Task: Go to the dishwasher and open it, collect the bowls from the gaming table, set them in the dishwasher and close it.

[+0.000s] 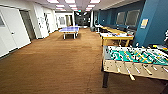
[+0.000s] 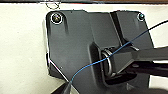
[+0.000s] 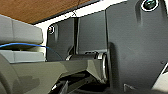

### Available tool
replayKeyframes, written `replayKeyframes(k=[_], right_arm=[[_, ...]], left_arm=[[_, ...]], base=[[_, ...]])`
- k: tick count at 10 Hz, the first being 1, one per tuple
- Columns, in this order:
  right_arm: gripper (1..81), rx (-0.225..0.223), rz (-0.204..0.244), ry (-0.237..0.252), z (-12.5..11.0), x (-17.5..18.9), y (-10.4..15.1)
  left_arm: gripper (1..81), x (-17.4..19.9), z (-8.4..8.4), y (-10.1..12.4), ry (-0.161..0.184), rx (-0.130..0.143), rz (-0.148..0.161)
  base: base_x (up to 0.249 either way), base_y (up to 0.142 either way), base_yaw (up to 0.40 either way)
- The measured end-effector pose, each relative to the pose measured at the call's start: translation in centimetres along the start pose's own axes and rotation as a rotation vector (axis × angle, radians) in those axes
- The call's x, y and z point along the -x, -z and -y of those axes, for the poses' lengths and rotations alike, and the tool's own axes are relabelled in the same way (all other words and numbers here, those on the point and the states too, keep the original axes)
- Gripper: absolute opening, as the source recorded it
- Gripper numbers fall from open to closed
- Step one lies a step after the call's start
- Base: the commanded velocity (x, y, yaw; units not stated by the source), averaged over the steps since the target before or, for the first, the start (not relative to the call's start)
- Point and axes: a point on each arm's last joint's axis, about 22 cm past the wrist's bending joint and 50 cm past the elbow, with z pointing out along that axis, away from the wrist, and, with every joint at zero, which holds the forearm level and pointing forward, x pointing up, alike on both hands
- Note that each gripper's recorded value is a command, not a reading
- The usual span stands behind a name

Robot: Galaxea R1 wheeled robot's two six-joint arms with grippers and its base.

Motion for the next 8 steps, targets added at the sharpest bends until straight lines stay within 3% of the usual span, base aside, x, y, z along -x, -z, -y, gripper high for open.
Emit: replayKeyframes(k=[2,8], right_arm=[[81.1,0.001,0.001,0.002,-0.04,0.03,0.01],[81.1,0.011,0.006,0.005,-0.54,0.46,0.10]], left_arm=[[81.1,0.02,-0.07,-0.02,0.000,0.001,0.000],[81.1,0.16,-0.38,-0.12,0.002,0.004,0.001]], base=[[0.000,0.000,0.081],[0.000,0.000,-0.064]])
